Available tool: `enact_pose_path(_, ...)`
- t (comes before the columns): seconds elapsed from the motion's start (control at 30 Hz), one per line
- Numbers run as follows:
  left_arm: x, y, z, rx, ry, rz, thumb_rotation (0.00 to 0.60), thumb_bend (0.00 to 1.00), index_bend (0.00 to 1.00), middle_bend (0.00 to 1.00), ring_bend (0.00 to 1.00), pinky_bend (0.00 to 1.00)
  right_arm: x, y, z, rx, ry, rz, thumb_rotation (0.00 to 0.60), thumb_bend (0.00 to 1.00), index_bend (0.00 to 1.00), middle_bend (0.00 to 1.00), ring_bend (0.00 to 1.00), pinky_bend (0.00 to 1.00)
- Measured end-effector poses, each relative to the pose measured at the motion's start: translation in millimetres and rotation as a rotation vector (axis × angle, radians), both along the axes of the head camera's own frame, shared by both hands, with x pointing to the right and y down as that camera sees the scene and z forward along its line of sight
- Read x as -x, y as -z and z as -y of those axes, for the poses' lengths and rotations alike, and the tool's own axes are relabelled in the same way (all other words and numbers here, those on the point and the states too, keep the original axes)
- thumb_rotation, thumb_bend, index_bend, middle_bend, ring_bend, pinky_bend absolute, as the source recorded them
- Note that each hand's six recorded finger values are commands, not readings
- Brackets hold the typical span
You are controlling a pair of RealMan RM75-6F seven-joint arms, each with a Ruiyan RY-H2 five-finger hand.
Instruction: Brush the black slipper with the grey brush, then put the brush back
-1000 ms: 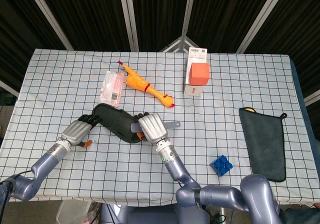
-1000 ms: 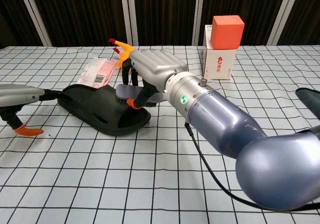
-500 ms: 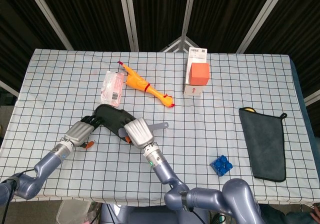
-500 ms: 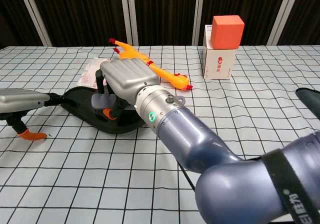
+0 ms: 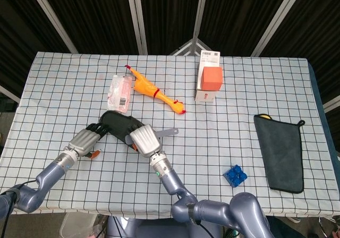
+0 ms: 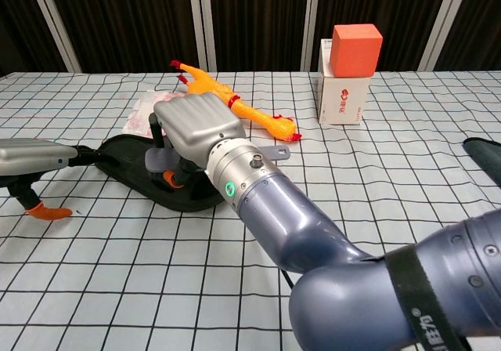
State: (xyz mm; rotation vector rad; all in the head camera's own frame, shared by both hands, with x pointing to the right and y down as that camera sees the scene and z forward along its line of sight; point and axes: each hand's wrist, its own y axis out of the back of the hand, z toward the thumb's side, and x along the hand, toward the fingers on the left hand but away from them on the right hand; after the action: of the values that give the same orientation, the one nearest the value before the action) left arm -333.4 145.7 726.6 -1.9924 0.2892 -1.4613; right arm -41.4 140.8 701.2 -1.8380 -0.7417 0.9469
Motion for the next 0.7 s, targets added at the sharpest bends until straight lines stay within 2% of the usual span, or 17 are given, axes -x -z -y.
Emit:
enact_pose_path(0.33, -1.2, 0.7, -1.1, -0.001, -0.007, 0.003, 0.6, 0.51, 0.0, 0.0, 0.0, 0.0, -26.6, -14.2, 11.4, -0.022, -0.005, -0.088, 0.6, 0.86, 0.89, 0.79, 0.66, 0.77)
enact_pose_path(0.7, -6.5, 0.2, -0.3, -0.001, -0.01, -0.003, 0.6, 0.51, 0.0, 0.0, 0.0, 0.0, -14.5, -0.3, 2.7, -0.019, 0.022, -0.041, 0.6, 0.87, 0.89, 0.79, 0.66, 0.77)
